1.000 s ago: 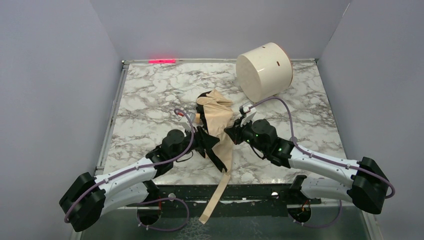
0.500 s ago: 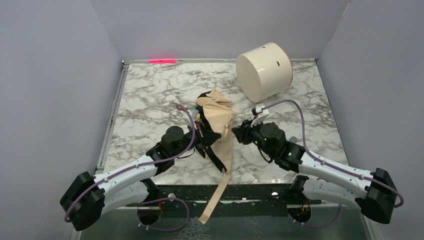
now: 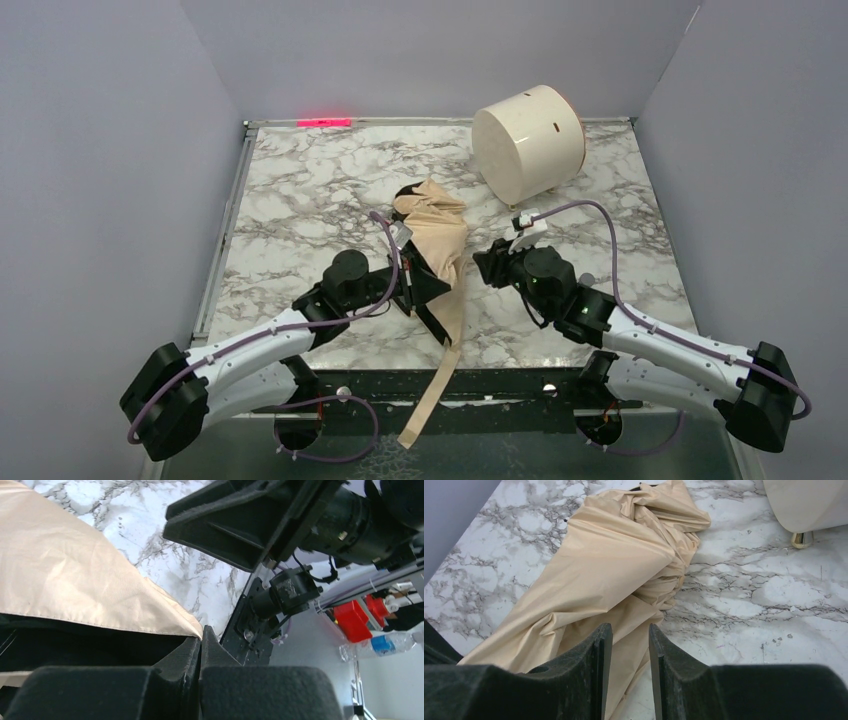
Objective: Put away the umbrella
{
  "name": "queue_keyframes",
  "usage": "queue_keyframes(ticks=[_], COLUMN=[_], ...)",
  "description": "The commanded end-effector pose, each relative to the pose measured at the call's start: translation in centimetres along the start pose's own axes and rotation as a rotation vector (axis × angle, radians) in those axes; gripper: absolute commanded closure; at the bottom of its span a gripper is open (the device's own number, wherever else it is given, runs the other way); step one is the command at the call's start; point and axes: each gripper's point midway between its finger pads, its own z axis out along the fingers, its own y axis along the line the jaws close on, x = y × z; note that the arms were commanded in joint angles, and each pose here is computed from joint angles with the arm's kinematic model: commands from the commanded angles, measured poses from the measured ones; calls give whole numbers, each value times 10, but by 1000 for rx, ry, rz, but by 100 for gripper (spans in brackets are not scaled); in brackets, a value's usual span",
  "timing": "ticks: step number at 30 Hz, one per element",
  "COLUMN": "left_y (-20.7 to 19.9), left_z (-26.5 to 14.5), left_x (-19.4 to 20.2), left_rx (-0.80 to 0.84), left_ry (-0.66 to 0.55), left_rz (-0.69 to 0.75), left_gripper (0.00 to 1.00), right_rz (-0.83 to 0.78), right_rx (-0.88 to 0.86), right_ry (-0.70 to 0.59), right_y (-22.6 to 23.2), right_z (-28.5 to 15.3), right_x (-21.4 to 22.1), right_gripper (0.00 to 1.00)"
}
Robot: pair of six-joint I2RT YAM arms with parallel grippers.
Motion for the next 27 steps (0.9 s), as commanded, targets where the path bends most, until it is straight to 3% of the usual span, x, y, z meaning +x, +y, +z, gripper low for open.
queue_keyframes(ticks=[1, 10, 17, 20, 27], left_y=[-8, 35, 54, 59, 63], left_z=[-10, -24, -29, -27, -27], left_x=[26, 102, 124, 133, 152], left_rx=[80, -54, -107, -122, -133], left_ry=[67, 188, 219, 248, 307], left_rz=[68, -7, -29, -35, -47], left_gripper=[100, 100, 100, 97, 90], right_rz=[3, -21, -69, -95, -61], right_rx=[30, -62, -302, -433, -447], right_ry=[5, 34, 113, 175, 246], right_y=[-6, 13, 58, 80, 85], right_z=[0, 6, 10, 10, 27], right_x=[4, 8, 23, 39, 69], right_gripper=[62, 62, 63, 70, 76])
